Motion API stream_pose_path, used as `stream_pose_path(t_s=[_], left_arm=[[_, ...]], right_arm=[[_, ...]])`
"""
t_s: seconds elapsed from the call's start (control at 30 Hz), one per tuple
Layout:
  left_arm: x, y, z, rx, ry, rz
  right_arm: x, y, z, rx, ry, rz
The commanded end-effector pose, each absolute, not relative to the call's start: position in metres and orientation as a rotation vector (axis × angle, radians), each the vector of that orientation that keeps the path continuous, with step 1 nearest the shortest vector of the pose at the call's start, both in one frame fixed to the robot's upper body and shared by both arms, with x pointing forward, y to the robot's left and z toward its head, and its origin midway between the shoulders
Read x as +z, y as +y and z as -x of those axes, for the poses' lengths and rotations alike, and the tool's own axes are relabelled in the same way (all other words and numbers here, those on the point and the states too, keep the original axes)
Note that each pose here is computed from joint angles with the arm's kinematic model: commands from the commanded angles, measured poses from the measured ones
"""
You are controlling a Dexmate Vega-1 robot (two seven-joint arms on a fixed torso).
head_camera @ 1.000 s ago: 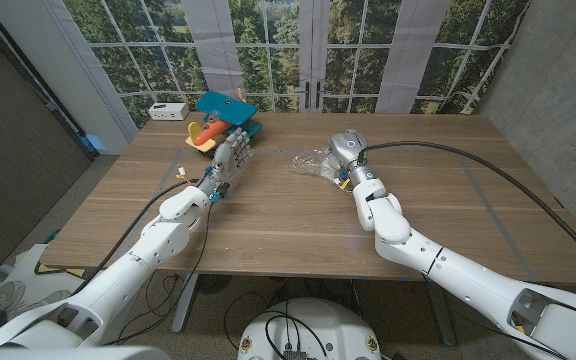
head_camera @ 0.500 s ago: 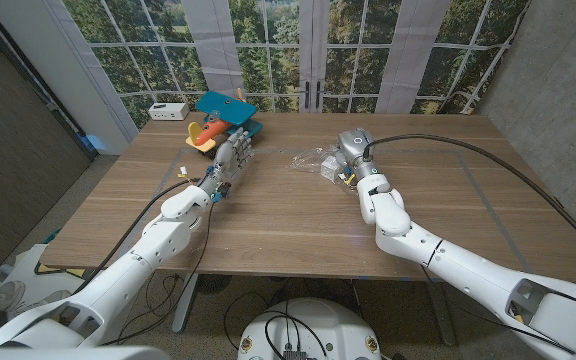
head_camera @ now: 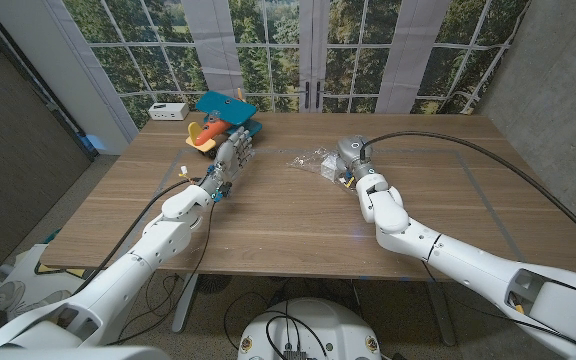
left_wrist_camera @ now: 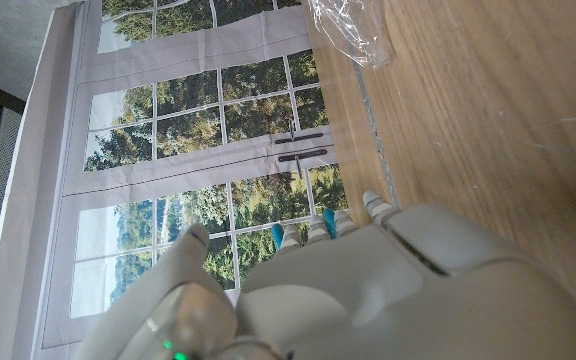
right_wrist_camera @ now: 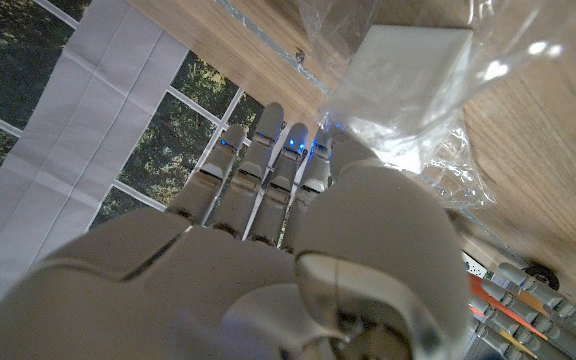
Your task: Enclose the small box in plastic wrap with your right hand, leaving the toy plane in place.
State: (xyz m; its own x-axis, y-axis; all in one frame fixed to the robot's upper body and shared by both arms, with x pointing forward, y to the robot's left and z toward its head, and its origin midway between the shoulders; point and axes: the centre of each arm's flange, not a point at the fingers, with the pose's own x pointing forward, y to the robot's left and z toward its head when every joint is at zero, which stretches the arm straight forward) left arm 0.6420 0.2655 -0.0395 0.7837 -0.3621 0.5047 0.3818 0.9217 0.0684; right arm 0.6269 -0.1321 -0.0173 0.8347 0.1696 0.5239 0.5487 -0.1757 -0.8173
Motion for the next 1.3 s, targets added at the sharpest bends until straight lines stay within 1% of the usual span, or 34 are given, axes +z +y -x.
stream_pose_path(t_s=[0.03, 0.27, 0.57, 0.67, 0.83, 1.03, 1.2, 1.3], left_arm=[[-0.038, 0.262, -0.642, -0.403, -0.538, 0.034], [-0.037, 0.261, -0.642, -0.403, -0.539, 0.035], [-0.037, 0.262, -0.643, -0.404, -0.541, 0.036], [-0.037, 0.262, -0.644, -0.404, -0.542, 0.036], [-0.036, 0.263, -0.645, -0.405, -0.543, 0.036], [-0.036, 0.263, -0.647, -0.407, -0.545, 0.037], [-0.036, 0.264, -0.647, -0.409, -0.546, 0.040], [-0.036, 0.265, -0.647, -0.409, -0.550, 0.041]], right_arm=[[-0.018, -0.134, -0.628, -0.365, -0.540, 1.766], [-0.012, -0.138, -0.624, -0.413, -0.552, 1.741], [-0.004, -0.143, -0.613, -0.506, -0.627, 1.615], [-0.001, -0.146, -0.605, -0.560, -0.689, 1.543], [0.002, -0.148, -0.593, -0.592, -0.755, 1.462], [-0.001, -0.142, -0.578, -0.585, -0.881, 1.386], [-0.005, -0.129, -0.571, -0.520, -0.945, 1.439], [-0.008, -0.125, -0.568, -0.449, -0.996, 1.473]])
